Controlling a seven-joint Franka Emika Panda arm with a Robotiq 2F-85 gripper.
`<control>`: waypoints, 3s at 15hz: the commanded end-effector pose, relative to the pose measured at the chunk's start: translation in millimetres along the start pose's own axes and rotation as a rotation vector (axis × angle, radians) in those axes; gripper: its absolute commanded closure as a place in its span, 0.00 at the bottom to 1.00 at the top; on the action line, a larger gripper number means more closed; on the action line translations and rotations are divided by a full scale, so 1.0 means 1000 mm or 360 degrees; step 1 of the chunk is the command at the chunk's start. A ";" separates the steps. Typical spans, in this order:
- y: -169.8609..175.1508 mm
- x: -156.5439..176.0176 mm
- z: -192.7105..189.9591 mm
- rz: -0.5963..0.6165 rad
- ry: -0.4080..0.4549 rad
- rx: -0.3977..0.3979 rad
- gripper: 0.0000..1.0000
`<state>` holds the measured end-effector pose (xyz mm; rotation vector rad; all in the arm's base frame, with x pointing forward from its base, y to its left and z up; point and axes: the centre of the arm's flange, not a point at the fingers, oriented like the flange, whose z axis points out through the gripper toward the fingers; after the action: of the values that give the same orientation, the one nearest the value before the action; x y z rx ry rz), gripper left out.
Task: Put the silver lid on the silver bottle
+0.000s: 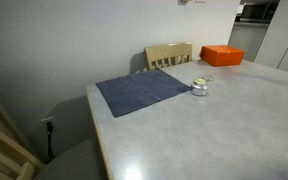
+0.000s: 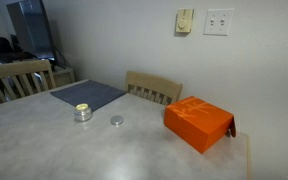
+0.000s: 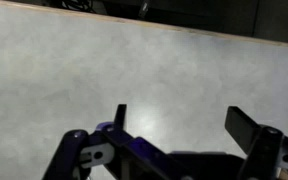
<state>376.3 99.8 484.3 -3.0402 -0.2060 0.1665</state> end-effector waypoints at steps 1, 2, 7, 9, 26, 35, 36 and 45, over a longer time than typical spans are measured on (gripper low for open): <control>0.000 0.000 0.000 0.0000 0.0000 0.0000 0.00; 0.001 0.001 -0.001 -0.0007 0.0016 -0.0010 0.00; 0.011 0.013 -0.008 -0.0016 0.0087 -0.0039 0.00; 0.021 0.024 -0.014 -0.0007 0.0118 -0.0034 0.00; 0.099 0.085 0.003 0.0108 0.0045 0.0072 0.00; 0.140 0.136 0.046 -0.0038 0.0630 0.0013 0.00; 0.149 0.144 0.057 -0.0020 0.0610 0.0040 0.00; 0.197 0.197 0.118 0.0134 0.0359 0.0073 0.00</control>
<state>551.3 -43.0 339.4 -3.0033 -0.0866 -0.2275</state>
